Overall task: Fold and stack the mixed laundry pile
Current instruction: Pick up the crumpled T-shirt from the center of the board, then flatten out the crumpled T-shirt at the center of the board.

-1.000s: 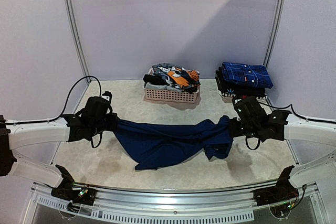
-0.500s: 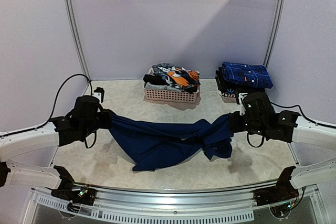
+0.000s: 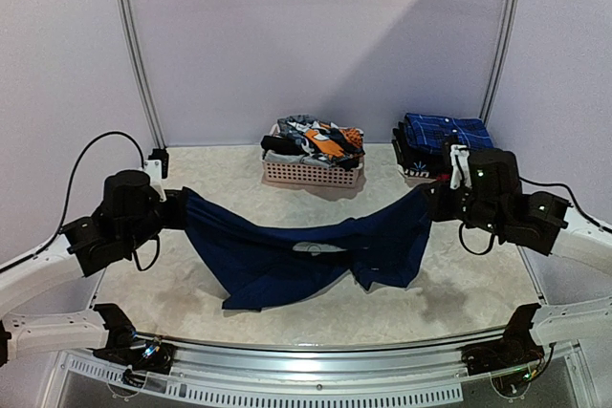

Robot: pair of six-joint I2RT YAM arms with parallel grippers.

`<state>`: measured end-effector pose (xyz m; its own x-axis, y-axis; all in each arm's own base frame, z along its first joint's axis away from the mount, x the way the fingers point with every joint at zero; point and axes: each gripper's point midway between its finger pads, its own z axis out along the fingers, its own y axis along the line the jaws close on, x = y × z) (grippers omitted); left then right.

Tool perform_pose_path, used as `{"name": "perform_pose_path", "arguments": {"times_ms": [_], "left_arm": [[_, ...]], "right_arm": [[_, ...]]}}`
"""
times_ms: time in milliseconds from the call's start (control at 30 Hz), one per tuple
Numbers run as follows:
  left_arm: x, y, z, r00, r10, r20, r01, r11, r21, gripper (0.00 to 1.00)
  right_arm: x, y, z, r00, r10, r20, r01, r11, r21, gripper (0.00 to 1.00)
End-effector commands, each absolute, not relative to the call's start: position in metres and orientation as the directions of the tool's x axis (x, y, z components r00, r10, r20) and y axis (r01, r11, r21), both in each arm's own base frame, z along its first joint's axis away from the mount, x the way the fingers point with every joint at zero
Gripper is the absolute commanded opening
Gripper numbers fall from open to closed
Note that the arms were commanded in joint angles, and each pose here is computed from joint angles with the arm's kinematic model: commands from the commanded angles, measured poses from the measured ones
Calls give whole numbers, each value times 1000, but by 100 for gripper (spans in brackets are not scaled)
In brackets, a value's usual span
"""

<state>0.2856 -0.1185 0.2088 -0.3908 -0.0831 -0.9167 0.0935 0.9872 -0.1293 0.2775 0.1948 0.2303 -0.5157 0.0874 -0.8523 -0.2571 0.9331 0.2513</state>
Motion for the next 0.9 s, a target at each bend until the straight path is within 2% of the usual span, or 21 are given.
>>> {"name": "perform_pose_path", "arguments": {"times_ms": [0, 167, 367, 633, 733, 867], "left_arm": [[281, -127, 249, -343, -119, -932, 175, 967, -188, 0], [267, -134, 311, -241, -195, -951, 279, 924, -261, 0], [245, -131, 382, -136, -240, -961, 374, 886, -274, 0], [201, -137, 473, -15, -291, -957, 569, 785, -247, 0], [174, -141, 504, 19, -322, -946, 667, 710, -228, 0], [152, -134, 534, 67, -370, -927, 710, 670, -216, 0]], "right_arm": [[276, 188, 310, -373, 179, -911, -301, 905, 301, 0], [264, 194, 389, -266, 199, -943, -422, 856, 300, 0], [235, 207, 451, -207, 174, -963, -597, 757, 266, 0], [161, 208, 522, -117, 147, -982, -828, 531, 179, 0], [135, 196, 546, -79, 160, -984, -864, 481, 148, 0], [105, 178, 579, -49, 202, -978, -892, 432, 133, 0]]}}
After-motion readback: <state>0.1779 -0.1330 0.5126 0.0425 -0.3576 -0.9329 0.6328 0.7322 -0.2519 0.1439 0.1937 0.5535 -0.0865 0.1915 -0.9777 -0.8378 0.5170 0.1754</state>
